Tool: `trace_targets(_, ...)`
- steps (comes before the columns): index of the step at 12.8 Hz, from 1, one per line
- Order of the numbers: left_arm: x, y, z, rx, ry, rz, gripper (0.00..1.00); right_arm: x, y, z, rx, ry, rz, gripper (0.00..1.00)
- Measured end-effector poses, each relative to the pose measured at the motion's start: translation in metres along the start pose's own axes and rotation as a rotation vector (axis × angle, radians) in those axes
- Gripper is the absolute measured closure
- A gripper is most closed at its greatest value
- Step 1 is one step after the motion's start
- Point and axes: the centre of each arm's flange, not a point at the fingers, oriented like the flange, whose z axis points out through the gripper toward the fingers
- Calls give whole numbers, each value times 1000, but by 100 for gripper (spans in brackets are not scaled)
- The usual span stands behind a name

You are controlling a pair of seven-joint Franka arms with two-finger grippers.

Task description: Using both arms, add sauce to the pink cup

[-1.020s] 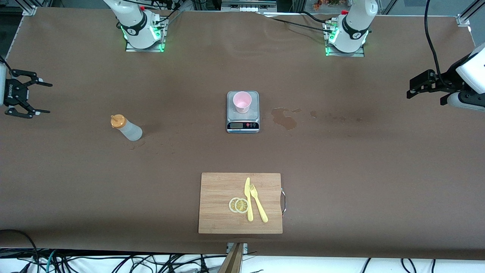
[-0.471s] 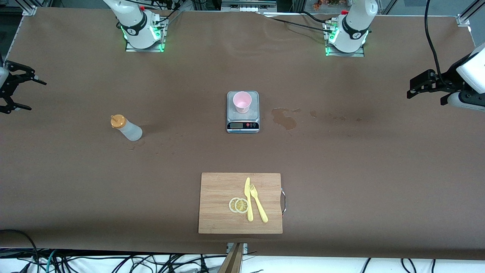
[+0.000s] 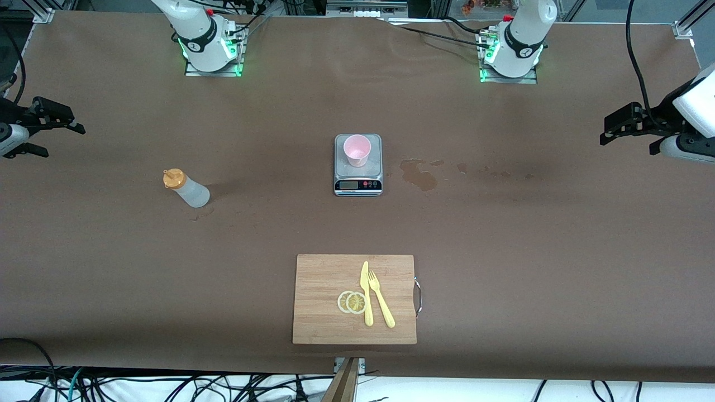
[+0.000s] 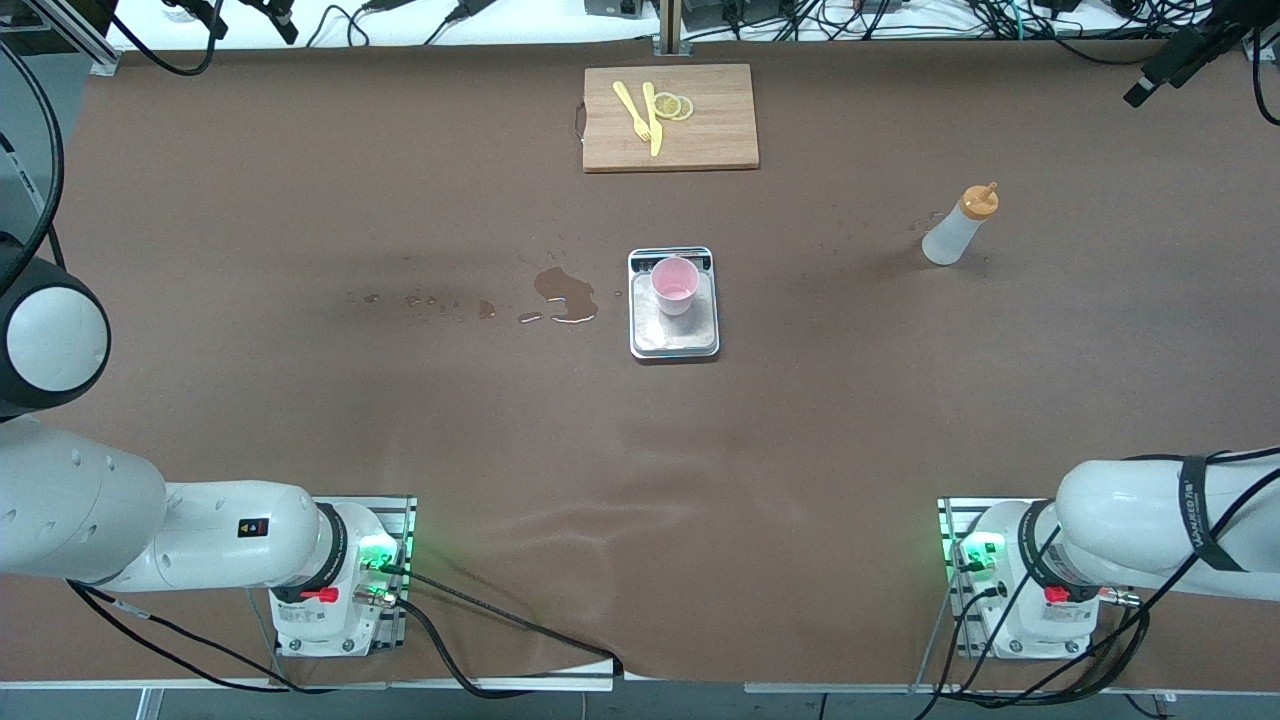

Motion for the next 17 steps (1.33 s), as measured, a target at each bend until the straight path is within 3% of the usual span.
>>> trace_targets(4,0,0,0,0,0,0,0,12,-38,-37,-79,-7,208,0)
trace_targets(8,0,0,0,0,0,0,0,29,-106,-63,-152,24,342,0)
trace_targets(10,0,0,0,0,0,0,0,22,-101,-70,-150,39,386,0)
trace_targets(14,0,0,0,0,0,0,0,9,-61,-68,-61,74,467,0)
trace_targets(17,0,0,0,0,0,0,0,15,-66,-64,-55,71,508,0)
